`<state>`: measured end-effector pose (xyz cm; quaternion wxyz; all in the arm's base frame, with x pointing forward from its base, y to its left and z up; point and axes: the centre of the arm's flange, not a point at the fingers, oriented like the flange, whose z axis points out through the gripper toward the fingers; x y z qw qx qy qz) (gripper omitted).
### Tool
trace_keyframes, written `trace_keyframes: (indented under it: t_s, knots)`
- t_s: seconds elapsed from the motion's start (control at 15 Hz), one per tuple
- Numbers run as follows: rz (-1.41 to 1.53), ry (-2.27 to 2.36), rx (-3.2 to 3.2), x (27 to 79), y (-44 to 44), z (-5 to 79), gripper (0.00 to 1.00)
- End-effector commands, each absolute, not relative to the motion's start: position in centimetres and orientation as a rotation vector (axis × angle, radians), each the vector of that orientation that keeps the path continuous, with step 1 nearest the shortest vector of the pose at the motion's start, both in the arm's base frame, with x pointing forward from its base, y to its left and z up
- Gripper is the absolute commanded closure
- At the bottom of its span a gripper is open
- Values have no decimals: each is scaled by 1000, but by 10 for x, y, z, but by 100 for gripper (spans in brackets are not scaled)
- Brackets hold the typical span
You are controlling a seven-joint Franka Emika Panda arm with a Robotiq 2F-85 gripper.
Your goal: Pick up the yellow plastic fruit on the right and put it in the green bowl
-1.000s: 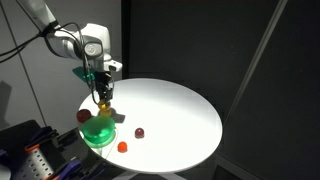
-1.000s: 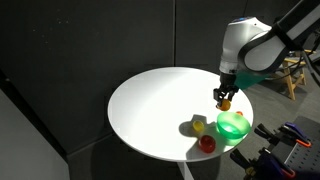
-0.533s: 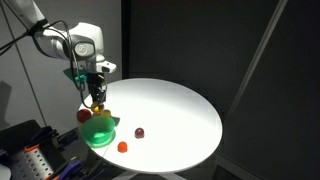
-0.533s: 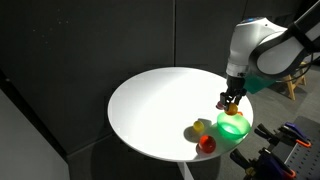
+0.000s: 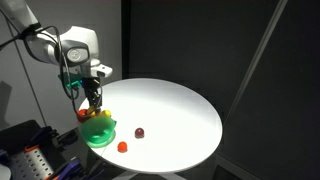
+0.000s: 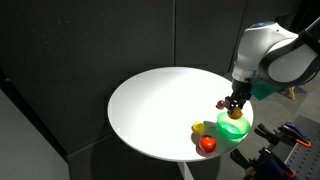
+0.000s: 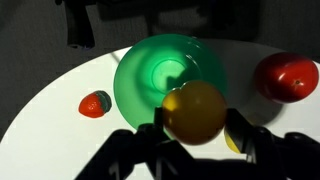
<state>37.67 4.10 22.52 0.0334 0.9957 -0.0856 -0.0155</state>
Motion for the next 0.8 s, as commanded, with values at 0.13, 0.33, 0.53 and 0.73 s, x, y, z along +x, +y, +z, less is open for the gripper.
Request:
trace_keyframes:
  t_s: [0.13,0.33,0.53,0.73]
  knots:
    - [17,-292,3054,371,33,221,61]
    - [15,-299,3049,370,29,217,61]
    - [-9,-296,3039,369,25,210,61]
    - [-31,-294,3030,368,24,203,61]
